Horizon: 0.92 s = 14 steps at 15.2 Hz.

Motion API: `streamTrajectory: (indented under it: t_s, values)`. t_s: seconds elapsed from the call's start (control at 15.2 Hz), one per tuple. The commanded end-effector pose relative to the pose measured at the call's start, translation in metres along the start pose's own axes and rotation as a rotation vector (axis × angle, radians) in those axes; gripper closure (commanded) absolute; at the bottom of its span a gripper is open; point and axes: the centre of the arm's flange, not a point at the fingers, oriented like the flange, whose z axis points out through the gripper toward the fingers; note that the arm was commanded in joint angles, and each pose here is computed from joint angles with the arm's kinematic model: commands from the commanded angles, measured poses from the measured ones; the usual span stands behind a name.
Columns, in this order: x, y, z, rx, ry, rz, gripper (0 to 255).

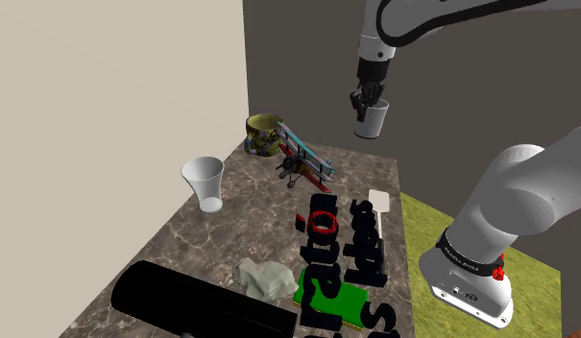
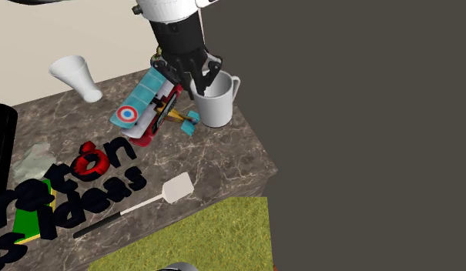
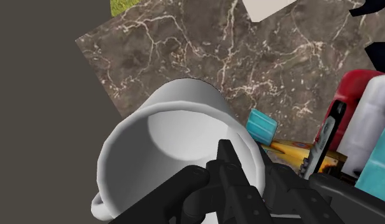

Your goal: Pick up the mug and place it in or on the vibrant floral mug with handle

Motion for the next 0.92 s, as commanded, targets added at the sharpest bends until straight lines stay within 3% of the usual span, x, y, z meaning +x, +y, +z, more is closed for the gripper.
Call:
streamTrajectory:
  t_s: [0.0, 0.53, 0.86]
  values:
    - [-0.001, 0.001, -0.011, 0.0, 0.0, 0.0, 255]
    - [-0.002, 0.004, -0.049, 0.0, 0.0, 0.0, 255]
    - [0.053, -0.032, -0.056, 0.0, 0.0, 0.0, 255]
